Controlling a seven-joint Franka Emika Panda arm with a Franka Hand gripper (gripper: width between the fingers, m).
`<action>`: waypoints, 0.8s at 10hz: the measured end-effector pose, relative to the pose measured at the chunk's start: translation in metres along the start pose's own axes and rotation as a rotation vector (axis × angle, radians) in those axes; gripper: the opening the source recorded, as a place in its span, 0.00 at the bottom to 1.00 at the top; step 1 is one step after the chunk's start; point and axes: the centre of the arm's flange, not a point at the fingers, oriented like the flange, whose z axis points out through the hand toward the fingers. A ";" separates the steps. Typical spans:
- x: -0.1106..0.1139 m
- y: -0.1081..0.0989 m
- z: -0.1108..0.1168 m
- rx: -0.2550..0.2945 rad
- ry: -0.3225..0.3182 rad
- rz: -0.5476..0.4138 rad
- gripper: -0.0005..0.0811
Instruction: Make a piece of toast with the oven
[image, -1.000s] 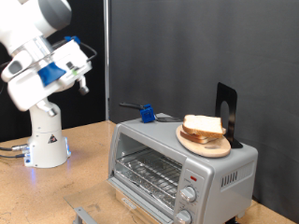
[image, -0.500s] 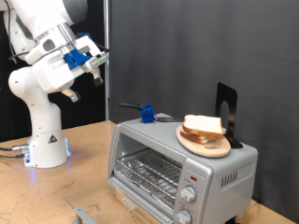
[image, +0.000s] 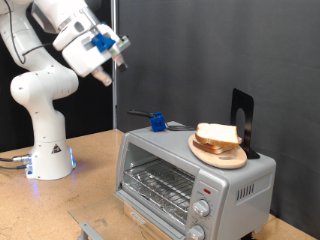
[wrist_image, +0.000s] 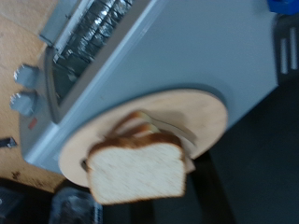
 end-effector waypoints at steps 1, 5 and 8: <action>-0.006 -0.013 -0.006 0.012 -0.001 -0.040 0.84; -0.034 -0.065 -0.018 -0.041 -0.037 -0.209 0.84; -0.052 -0.075 -0.003 -0.127 -0.121 -0.216 0.84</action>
